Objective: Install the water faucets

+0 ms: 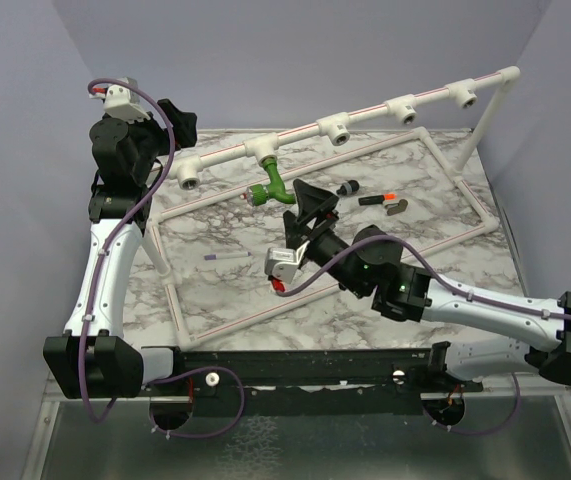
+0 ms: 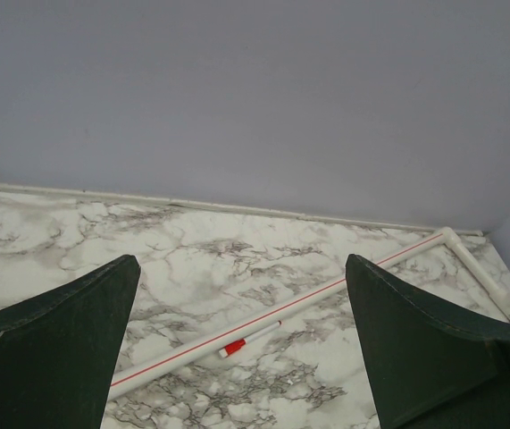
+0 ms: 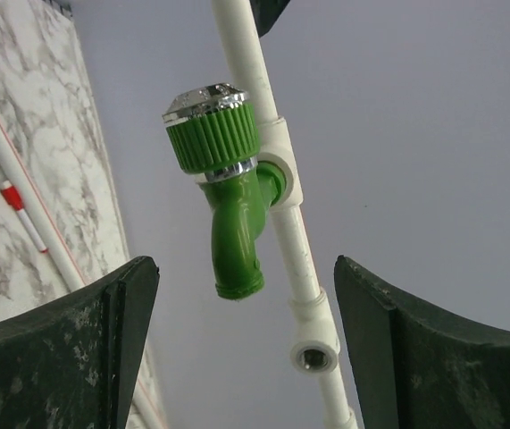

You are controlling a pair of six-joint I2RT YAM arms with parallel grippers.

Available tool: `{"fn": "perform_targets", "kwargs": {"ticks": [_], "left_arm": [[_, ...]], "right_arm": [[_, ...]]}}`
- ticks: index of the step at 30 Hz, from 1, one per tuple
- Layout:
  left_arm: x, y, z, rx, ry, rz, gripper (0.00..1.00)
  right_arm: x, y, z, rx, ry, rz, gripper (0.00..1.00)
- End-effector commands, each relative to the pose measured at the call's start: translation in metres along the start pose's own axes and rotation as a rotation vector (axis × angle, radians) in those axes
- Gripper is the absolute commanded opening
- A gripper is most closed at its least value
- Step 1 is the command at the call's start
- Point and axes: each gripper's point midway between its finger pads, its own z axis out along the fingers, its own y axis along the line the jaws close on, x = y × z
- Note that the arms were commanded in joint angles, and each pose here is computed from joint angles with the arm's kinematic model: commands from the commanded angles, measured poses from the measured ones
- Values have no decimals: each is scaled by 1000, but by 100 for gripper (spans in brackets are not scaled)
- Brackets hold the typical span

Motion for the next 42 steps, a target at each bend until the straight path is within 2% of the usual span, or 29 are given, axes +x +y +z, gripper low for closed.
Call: {"fn": "perform_targets", "kwargs": {"ticks": [1, 8, 23, 27, 32, 35, 36, 42], "left_arm": [[102, 35, -3, -100, 309, -63, 99], [102, 35, -4, -99, 310, -64, 99], [101, 34, -4, -96, 308, -65, 99], [101, 34, -4, -95, 308, -64, 99], [102, 34, -3, -94, 311, -68, 99], [103, 34, -3, -91, 315, -70, 99], [104, 34, -3, -91, 315, -70, 99], [104, 34, -3, -91, 316, -69, 99]], "right_arm": [[-2, -20, 10, 88, 24, -140, 84], [1, -17, 28, 130, 78, -195, 81], [0, -10, 54, 147, 130, -192, 65], [1, -9, 57, 155, 137, -157, 53], [7, -8, 57, 186, 167, -79, 26], [12, -8, 55, 221, 189, -2, 5], [12, -8, 55, 233, 191, 35, 1], [12, 2, 56, 312, 176, 315, 1]]}}
